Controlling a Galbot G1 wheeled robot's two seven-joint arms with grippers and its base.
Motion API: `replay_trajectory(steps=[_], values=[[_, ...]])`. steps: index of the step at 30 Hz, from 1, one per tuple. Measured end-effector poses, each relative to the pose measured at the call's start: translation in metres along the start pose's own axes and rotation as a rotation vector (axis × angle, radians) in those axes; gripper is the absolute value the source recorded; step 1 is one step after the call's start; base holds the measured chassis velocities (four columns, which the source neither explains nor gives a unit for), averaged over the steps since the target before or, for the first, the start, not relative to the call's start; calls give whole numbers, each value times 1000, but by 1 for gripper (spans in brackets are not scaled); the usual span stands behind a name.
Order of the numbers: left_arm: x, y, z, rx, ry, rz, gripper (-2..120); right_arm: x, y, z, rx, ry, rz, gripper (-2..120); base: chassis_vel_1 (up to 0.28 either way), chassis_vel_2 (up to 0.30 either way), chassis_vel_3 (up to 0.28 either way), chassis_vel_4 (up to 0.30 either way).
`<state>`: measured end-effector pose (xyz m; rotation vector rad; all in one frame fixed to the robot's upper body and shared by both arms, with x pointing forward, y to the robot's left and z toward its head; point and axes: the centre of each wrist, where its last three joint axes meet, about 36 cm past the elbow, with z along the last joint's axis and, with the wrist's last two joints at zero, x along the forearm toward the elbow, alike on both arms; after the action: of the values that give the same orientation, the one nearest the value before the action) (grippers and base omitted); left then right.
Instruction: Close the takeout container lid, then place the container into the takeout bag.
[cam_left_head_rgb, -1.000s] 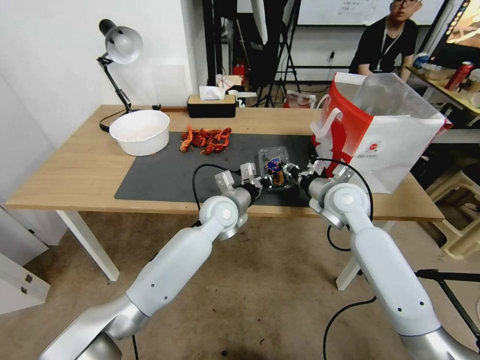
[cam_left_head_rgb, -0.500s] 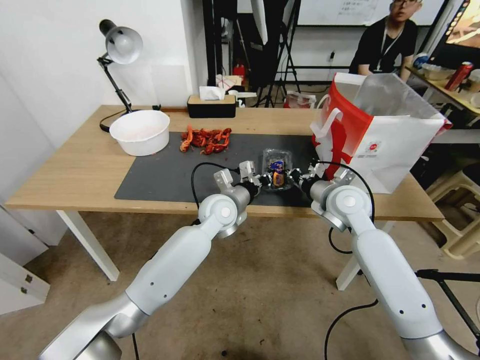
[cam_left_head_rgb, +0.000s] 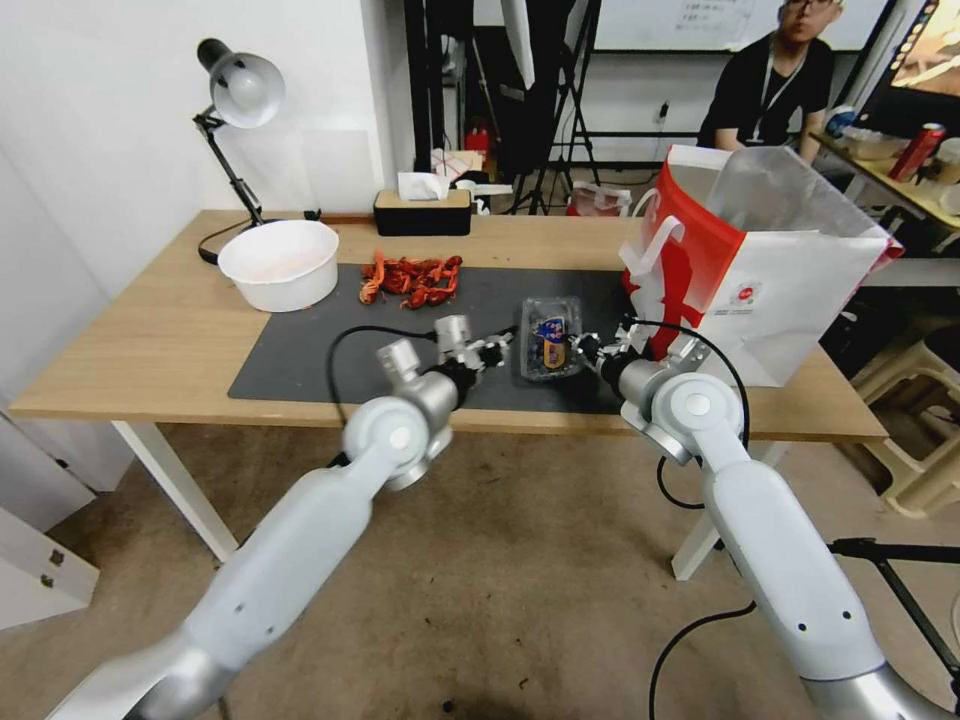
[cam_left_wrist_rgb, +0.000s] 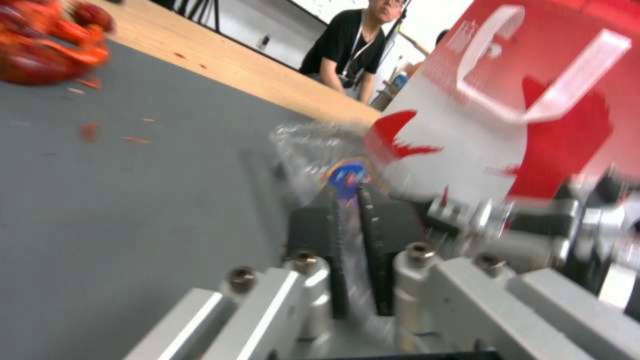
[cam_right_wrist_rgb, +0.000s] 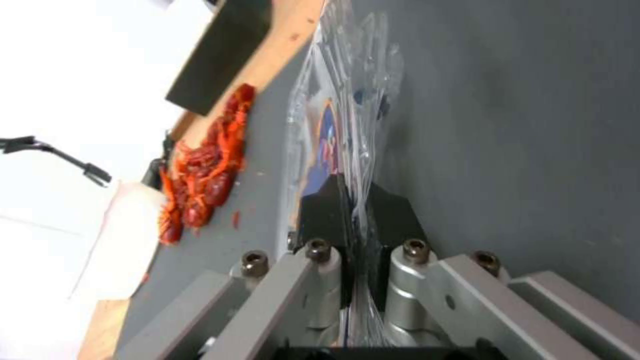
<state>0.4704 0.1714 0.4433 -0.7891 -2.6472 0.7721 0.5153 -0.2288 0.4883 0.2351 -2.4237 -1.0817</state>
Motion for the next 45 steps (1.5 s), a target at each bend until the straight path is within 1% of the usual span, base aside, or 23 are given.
replay_trajectory(steps=[3, 5, 6, 8, 9, 12, 13, 15, 16, 17, 19, 20, 23, 24, 27, 28, 31, 36, 40, 41, 43, 44, 45], values=[[10, 4, 2, -45, -11, -14, 19, 1, 2, 1, 24, -16, -22, 0, 0, 0, 0, 0], [26, 6, 1, -139, -59, -34, 30, 4, 6, 3, 76, -55, -66, 0, 0, 0, 0, 0], [26, 6, 1, -139, -59, -34, 30, 4, 6, 3, 76, -55, -66, 0, 0, 0, 0, 0], [29, 8, 1, -207, -88, -39, 38, 13, 6, 6, 127, -105, -94, 0, 0, 0, 0, 0], [29, 8, 1, -207, -88, -39, 38, 13, 6, 6, 127, -105, -94, 0, 0, 0, 0, 0], [37, 10, 9, -297, -129, -50, 56, 37, 2, 6, 247, -242, -139, 0, 0, 0, 0, 0], [37, 10, 9, -297, -129, -50, 56, 37, 2, 6, 247, -242, -139, 0, 0, 0, 0, 0], [51, 10, 15, -320, -156, -66, 62, 43, 6, 5, 287, -287, -183, 0, 0, 0, 0, 0], [62, 10, 21, -329, -169, -81, 69, 47, 10, 2, 313, -318, -216, 0, 0, 0, 0, 0], [62, 10, 21, -329, -169, -81, 69, 47, 10, 2, 313, -318, -216, 0, 0, 0, 0, 0], [80, 13, 37, -353, -191, -117, 79, 54, 15, -4, 367, -375, -260, 0, 0, 0, 0, 0], [80, 13, 37, -353, -191, -117, 79, 54, 15, -4, 367, -375, -260, 0, 0, 0, 0, 0], [96, 17, 49, -376, -216, -152, 95, 61, 21, -15, 449, -474, -301, 0, 0, 0, 0, 0], [96, 17, 49, -376, -216, -152, 95, 61, 21, -15, 449, -474, -301, 0, 0, 0, 0, 0], [106, 20, 52, -384, -229, -176, 99, 64, 29, -30, 513, -607, -327, 0, 0, 0, 0, 0], [106, 20, 52, -384, -229, -176, 99, 64, 29, -30, 513, -607, -327, 0, 0, 0, 0, 0], [114, 22, 52, -386, -235, -190, 100, 67, 39, -52, 548, -728, -340, 0, 0, 0, 0, 0], [121, 23, 53, -396, -240, -197, 100, 70, 46, -80, 597, -833, -307, 0, 0, 0, 0, 0], [125, 23, 58, -394, -243, -203, 100, 70, 42, -108, 697, -933, -179, 0, 0, 0, 0, 0], [125, 23, 58, -394, -243, -203, 100, 70, 42, -108, 697, -933, -179, 0, 0, 0, 0, 0], [125, 23, 60, -391, -250, -205, 100, 69, 38, -123, 752, -979, -53, 0, 0, 0, 0, 0], [125, 23, 60, -391, -250, -205, 100, 69, 38, -123, 752, -979, -53, 0, 0, 0, 0, 0], [124, 23, 61, -387, -252, -204, 100, 69, 35, -129, 774, -997, 6, 0, 0, 0, 0, 0]])
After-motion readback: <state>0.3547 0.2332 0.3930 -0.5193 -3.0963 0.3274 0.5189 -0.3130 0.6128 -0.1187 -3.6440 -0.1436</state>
